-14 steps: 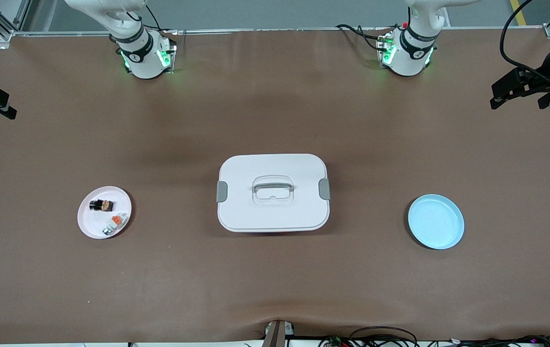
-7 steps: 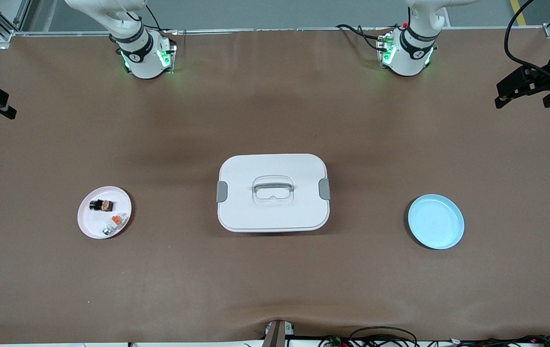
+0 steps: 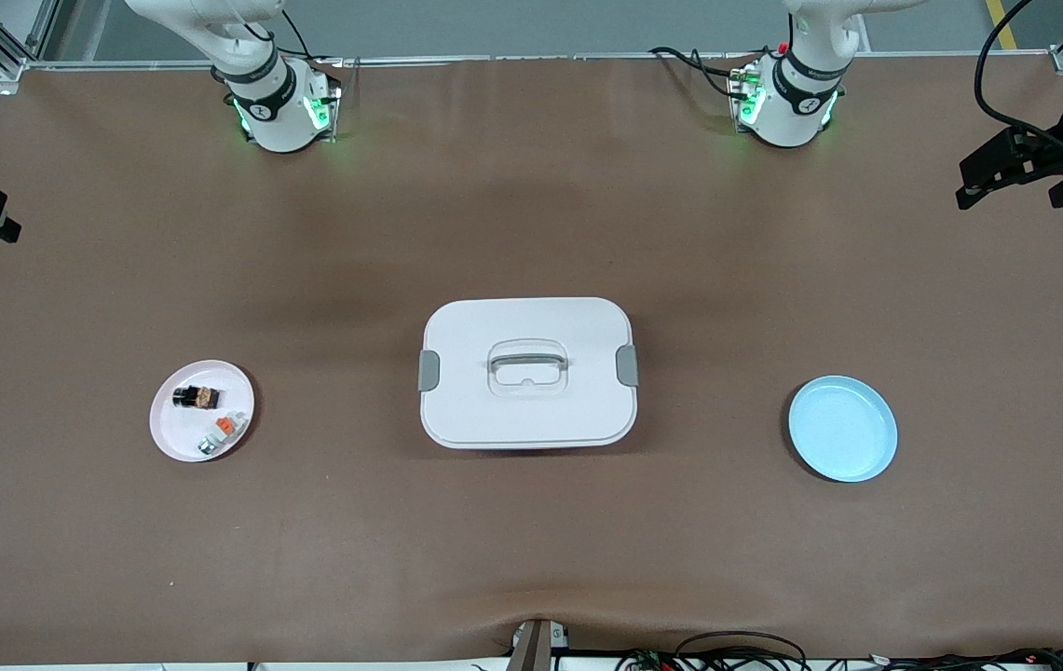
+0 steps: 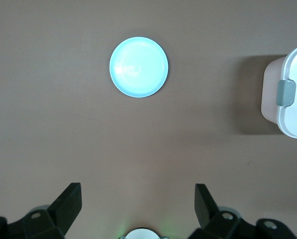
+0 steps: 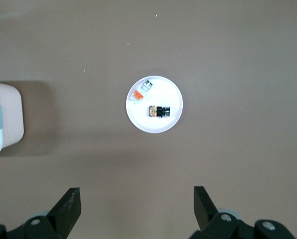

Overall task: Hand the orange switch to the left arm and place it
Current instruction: 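Move the right gripper down over the white plate, then grasp the black-and-orange switch block with the right gripper and lift, then carry the switch over the box while the left gripper reaches toward it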

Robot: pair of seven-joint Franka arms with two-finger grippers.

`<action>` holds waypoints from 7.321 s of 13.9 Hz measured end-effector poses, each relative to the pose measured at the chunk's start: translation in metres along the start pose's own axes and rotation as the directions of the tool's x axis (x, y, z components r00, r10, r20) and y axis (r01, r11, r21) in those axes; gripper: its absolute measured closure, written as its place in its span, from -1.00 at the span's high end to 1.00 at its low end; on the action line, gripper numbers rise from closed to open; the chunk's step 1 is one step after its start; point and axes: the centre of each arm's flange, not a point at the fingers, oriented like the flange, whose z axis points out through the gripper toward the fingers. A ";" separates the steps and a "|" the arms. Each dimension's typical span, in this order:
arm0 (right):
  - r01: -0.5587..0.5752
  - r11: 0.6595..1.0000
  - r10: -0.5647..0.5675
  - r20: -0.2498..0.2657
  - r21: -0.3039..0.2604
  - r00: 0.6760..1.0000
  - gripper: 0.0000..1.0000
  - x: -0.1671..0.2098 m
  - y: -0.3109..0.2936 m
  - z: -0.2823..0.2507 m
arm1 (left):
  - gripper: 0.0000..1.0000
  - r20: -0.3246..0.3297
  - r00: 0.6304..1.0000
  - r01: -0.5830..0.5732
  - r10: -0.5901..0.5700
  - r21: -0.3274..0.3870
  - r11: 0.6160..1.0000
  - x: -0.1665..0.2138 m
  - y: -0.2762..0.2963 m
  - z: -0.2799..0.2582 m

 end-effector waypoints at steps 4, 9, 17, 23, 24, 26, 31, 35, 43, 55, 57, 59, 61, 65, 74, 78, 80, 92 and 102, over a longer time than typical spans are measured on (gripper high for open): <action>-0.017 1.000 0.017 0.017 -0.002 1.000 1.00 0.021 0.009 0.070 | 1.00 0.002 1.000 0.000 0.000 0.000 1.000 0.000 0.000 0.001; -0.046 0.999 0.046 0.033 -0.005 0.998 1.00 0.027 0.027 0.134 | 1.00 0.019 1.000 -0.001 0.001 0.001 1.000 0.002 0.000 0.009; -0.058 0.998 0.058 0.164 -0.006 0.985 1.00 0.042 0.036 0.224 | 1.00 0.028 1.000 -0.010 0.010 0.000 1.000 0.012 0.005 0.031; 0.001 1.000 -0.002 0.201 0.006 0.980 1.00 0.046 0.044 0.261 | 1.00 0.020 1.000 -0.016 0.016 -0.001 1.000 0.018 0.009 0.046; 0.003 1.000 -0.004 0.193 0.004 0.981 1.00 0.049 0.044 0.270 | 1.00 0.019 1.000 -0.017 0.017 -0.001 1.000 0.018 0.010 0.049; 0.010 1.000 -0.008 0.144 -0.007 0.990 1.00 0.059 0.046 0.290 | 1.00 0.019 1.000 -0.020 0.020 -0.001 1.000 0.020 0.011 0.052; 0.021 1.000 -0.019 0.097 -0.022 0.995 1.00 0.063 0.049 0.351 | 1.00 0.019 1.000 -0.022 0.022 -0.002 1.000 0.023 0.013 0.063; 0.019 1.000 -0.016 0.117 -0.025 0.993 1.00 0.061 0.053 0.396 | 1.00 0.029 0.999 -0.023 0.023 -0.001 1.000 0.023 0.013 0.069; 0.038 0.999 -0.035 0.144 -0.020 0.989 1.00 0.059 0.042 0.457 | 1.00 0.040 0.999 -0.025 0.025 0.000 1.000 0.023 0.014 0.075; 0.040 0.999 -0.036 0.182 -0.016 0.983 1.00 0.053 0.040 0.481 | 1.00 0.044 0.998 -0.035 0.034 0.000 0.999 0.024 0.020 0.088; 0.039 0.999 -0.036 0.185 -0.016 0.982 1.00 0.053 0.040 0.482 | 1.00 0.046 0.998 -0.035 0.034 0.001 0.999 0.024 0.020 0.089; 0.040 0.999 -0.036 0.185 -0.016 0.982 1.00 0.052 0.040 0.483 | 1.00 0.048 0.998 -0.035 0.035 0.001 0.999 0.024 0.020 0.089; 0.040 0.999 -0.036 0.185 -0.015 0.982 1.00 0.052 0.040 0.483 | 1.00 0.050 0.998 -0.035 0.035 0.001 0.999 0.024 0.020 0.090; 0.040 0.999 -0.036 0.187 -0.015 0.982 0.87 0.052 0.040 0.483 | 1.00 0.051 0.998 -0.036 0.036 0.001 0.999 0.024 0.020 0.091; -0.005 1.000 0.000 0.204 0.023 0.979 0.44 0.051 0.038 0.482 | 1.00 0.053 0.998 -0.036 0.036 0.001 0.999 0.024 0.021 0.092; -0.056 0.994 0.025 0.307 0.092 0.951 0.44 0.053 0.032 0.461 | 1.00 0.051 0.998 -0.035 0.035 0.001 0.999 0.024 0.020 0.092; -0.092 0.985 0.032 0.368 0.145 0.929 0.44 0.057 0.028 0.434 | 1.00 0.046 0.998 -0.034 0.034 0.001 0.999 0.025 0.020 0.092; -0.599 0.799 0.427 0.652 0.052 0.627 0.44 0.073 -0.073 0.282 | 1.00 0.005 0.999 -0.039 0.039 -0.003 0.999 0.027 0.023 0.078; -0.818 0.563 0.614 0.722 -0.117 0.319 0.44 0.081 -0.211 0.197 | 1.00 -0.003 0.997 -0.071 0.075 -0.377 0.924 0.045 0.078 0.061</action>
